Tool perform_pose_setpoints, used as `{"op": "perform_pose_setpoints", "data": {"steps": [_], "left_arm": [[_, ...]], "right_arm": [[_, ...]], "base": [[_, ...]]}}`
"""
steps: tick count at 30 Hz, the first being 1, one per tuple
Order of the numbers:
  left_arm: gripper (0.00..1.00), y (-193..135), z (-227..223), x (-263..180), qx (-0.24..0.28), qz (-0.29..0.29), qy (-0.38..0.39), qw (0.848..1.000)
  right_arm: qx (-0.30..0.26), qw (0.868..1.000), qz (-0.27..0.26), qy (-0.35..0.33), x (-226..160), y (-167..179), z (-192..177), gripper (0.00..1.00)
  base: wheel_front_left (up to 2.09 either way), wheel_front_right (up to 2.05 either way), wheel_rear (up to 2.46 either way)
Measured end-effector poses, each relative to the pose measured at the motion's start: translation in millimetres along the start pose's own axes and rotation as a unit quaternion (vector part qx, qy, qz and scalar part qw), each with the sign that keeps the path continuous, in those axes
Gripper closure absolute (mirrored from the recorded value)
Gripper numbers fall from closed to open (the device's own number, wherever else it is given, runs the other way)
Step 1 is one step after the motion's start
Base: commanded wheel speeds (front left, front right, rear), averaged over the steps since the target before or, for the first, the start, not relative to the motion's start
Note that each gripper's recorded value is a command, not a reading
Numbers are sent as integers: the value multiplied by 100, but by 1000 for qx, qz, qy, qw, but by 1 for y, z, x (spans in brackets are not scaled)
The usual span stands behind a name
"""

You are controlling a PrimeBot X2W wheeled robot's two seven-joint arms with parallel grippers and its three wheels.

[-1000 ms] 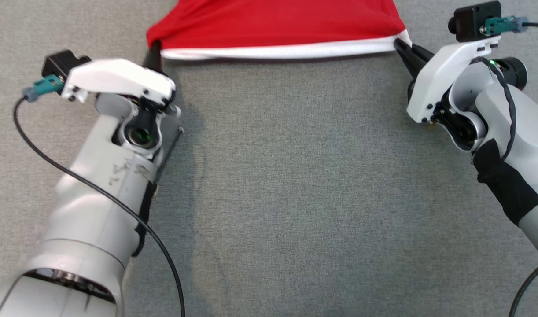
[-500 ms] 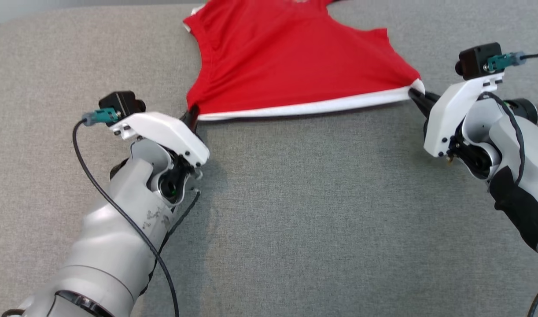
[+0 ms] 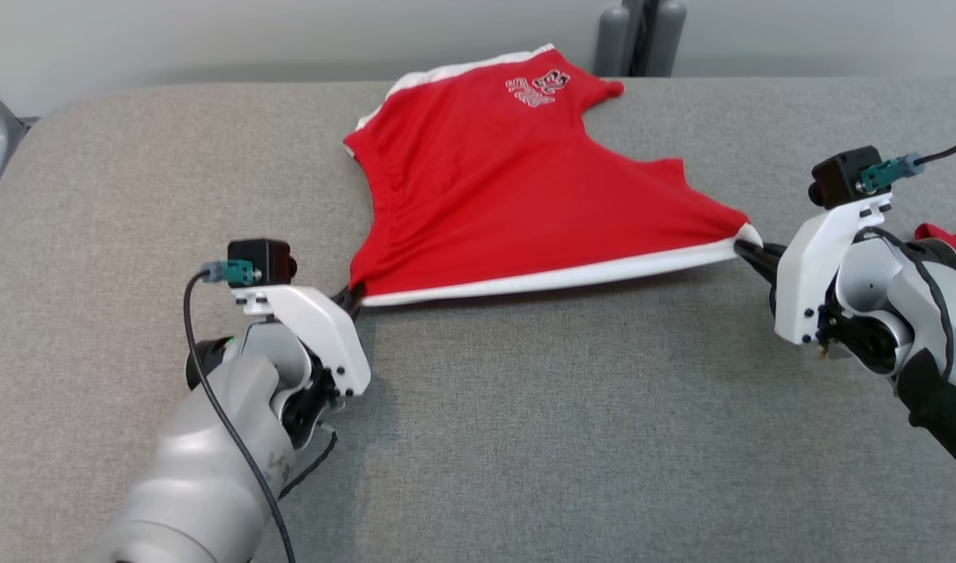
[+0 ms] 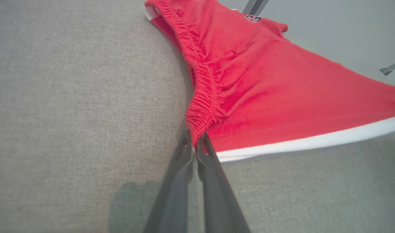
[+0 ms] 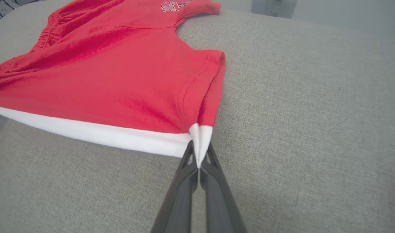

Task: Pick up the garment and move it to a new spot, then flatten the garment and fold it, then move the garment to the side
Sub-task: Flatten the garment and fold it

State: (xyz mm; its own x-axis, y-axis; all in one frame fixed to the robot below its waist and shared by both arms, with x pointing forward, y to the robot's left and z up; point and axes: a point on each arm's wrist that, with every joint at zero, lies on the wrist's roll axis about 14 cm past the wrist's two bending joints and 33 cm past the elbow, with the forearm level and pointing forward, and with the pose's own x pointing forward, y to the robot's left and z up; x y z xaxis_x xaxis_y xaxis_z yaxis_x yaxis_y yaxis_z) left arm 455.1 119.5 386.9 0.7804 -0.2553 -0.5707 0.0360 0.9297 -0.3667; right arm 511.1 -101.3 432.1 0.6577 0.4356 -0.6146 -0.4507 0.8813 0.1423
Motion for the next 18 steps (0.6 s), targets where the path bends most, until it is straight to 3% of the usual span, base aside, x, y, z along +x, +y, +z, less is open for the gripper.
{"op": "perform_pose_setpoints", "data": {"steps": [7,18], "left_arm": [[100,1,-32,-19,36,-18,51,998],[100,-9,-60,-48,38,-63,72,995]], "right_arm": [[-18,1000,13,20,-20,6,-10,100],[8,996,26,82,-64,4,-51,100]], "base": [[0,0,0],[0,0,0]]}}
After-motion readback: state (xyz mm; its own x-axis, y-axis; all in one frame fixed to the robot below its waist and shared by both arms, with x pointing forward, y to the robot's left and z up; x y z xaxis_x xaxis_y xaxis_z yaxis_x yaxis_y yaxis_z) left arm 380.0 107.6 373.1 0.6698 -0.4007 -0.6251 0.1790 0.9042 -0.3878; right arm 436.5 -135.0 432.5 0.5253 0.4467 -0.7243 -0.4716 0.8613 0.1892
